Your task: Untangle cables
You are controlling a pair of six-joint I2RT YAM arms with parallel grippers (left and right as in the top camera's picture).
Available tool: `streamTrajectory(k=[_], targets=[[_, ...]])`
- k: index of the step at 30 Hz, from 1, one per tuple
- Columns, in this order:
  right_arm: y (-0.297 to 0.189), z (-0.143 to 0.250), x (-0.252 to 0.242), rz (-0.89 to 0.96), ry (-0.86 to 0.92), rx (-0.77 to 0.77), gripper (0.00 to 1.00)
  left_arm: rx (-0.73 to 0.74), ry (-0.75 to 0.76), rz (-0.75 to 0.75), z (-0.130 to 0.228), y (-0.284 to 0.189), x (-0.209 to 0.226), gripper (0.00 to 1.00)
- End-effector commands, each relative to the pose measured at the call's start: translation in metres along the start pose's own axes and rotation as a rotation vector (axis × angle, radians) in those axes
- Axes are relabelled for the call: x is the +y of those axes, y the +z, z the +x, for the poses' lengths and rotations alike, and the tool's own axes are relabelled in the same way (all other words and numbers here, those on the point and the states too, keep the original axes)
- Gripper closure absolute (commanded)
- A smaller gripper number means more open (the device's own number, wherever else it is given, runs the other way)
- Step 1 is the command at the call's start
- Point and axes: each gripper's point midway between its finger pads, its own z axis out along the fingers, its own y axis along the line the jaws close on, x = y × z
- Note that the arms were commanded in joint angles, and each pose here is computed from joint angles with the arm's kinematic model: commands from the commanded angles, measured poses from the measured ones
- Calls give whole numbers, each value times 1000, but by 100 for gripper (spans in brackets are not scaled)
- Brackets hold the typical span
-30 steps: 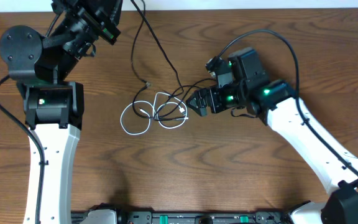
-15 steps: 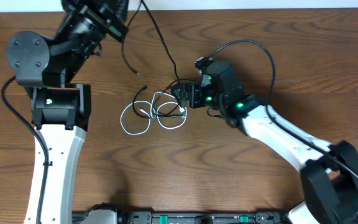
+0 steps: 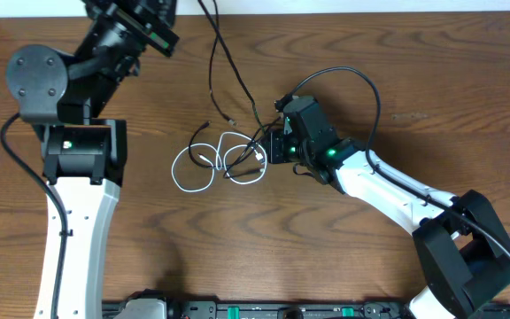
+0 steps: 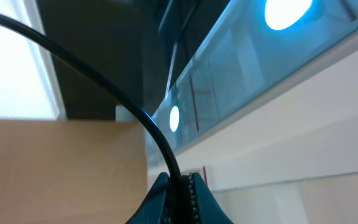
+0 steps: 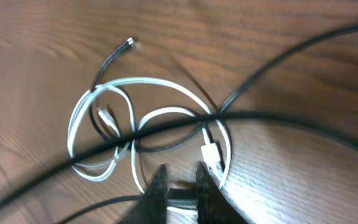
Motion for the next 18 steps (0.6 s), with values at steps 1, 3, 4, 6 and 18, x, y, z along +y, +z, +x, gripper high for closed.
streamTrajectory(k=[1,3,4,6,18], targets=[[0,3,-2,10,18,9,99,-52,-2,56,-9,-8,-24,93],[-6,0,4,-17,18,6,99,-85,-9,42,-19,-12,-22,93],[-10,-3,6,-20,19,-3,99,-98,-12,36,-23,-13,-21,93],[-23,-10,8,-26,20,-25,99,-120,-1,22,-32,-17,-20,92],[-101,-83,25,-66,146,-334,99,-22,-2,-49,-17,-18,-8,93]])
